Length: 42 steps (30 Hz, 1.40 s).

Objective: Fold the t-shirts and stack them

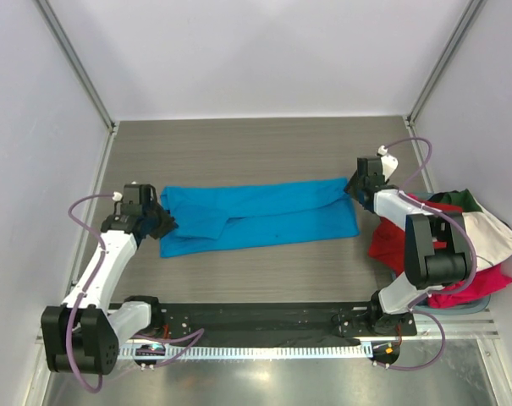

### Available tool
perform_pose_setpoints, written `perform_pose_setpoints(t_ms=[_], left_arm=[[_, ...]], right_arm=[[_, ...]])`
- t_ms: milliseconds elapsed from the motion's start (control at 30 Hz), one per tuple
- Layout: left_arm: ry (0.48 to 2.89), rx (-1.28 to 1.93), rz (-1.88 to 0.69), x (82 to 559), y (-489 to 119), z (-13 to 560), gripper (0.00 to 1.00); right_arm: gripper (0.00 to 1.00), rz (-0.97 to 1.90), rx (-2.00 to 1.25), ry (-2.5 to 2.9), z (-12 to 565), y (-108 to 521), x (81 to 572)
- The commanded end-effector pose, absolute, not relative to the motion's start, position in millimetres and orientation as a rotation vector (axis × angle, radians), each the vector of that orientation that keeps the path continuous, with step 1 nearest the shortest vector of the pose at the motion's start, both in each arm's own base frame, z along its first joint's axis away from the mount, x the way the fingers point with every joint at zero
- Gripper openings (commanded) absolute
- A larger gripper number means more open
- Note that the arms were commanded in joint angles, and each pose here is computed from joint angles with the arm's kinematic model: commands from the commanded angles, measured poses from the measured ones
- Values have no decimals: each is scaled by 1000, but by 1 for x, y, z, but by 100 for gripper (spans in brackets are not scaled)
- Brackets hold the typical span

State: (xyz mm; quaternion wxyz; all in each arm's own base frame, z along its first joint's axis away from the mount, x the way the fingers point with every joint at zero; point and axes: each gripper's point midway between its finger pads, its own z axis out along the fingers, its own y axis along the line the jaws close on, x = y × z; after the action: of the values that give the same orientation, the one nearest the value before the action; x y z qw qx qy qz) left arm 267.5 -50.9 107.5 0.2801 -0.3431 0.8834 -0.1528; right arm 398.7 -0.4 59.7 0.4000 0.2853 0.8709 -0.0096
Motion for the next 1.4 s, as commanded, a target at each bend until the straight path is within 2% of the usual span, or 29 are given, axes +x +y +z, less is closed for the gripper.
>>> perform_pose_setpoints(t_ms=[0,100,233,400,500,533,633,767,1000,1200,1367], left_arm=[[2363,-898,-409,264,-49,106,0],[2401,-909,-395,257,-50,95,0],[2405,-904,-414,252,-52,93,0],[2382,-891,-387,250,-47,95,0],[2396,-895,-387,251,-48,93,0],[2397,-895,-386,251,-48,93,0],[2394,-896,-381,253,-47,92,0],[2375,-892,-373,259,-45,96,0],[2360,-882,-403,272,-49,107,0],[2361,-869,-428,277,-52,111,0],[2360,-862,-428,281,-52,113,0]], right_arm=[[64,-74,772,2084,79,-17,404],[67,-71,735,2053,94,-13,401],[63,-17,614,2039,121,21,401],[54,350,375,2154,130,132,380],[47,534,282,2212,127,197,356],[41,589,288,2227,125,212,351],[35,698,221,2279,120,262,333],[36,807,170,2295,126,326,315],[39,945,123,2348,114,396,292],[41,992,84,2393,94,431,275],[38,1009,97,2412,82,449,269]])
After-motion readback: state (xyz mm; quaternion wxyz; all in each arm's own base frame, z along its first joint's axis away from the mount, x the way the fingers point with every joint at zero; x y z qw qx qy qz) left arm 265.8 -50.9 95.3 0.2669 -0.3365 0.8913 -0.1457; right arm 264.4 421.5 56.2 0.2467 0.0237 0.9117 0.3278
